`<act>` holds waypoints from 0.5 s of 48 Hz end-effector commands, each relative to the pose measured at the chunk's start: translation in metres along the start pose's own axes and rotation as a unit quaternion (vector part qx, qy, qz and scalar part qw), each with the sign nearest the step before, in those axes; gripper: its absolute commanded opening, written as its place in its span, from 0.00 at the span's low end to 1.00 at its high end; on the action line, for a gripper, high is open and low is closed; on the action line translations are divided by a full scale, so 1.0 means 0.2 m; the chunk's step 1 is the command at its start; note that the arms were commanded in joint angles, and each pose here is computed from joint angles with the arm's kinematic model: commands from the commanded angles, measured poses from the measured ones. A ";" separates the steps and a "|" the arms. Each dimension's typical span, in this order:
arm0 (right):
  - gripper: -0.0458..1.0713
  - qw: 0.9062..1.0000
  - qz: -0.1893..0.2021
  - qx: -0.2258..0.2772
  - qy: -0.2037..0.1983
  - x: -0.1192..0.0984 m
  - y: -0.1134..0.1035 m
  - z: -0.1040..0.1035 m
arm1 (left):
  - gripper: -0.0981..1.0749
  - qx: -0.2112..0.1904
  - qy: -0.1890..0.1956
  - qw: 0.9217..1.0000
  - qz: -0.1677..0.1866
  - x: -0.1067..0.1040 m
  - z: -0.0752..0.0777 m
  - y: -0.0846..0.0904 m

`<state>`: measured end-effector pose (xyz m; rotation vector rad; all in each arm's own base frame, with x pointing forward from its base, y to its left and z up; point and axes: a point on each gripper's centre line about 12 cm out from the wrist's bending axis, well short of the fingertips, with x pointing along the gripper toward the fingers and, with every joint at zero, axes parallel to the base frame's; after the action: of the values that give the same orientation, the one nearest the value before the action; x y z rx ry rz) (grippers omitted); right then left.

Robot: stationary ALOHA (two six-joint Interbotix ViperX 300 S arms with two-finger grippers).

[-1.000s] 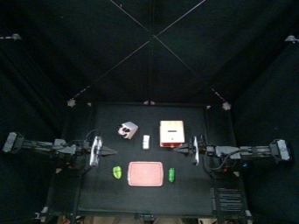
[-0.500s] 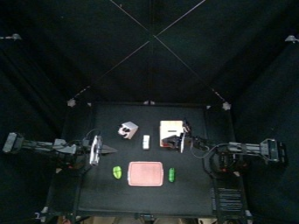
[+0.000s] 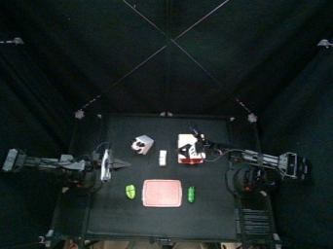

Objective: Grab sushi roll

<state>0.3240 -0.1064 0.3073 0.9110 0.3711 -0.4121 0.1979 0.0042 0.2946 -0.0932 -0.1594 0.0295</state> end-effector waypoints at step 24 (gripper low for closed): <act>0.13 0.991 -0.075 0.023 0.107 0.07 -0.06 0.13 | 0.06 0.000 -0.018 1.000 0.020 0.01 0.05 0.04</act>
<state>0.3303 -0.1351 0.2916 0.9872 0.6546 -0.4775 0.1976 0.0107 0.2948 -0.0993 -0.1638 0.0636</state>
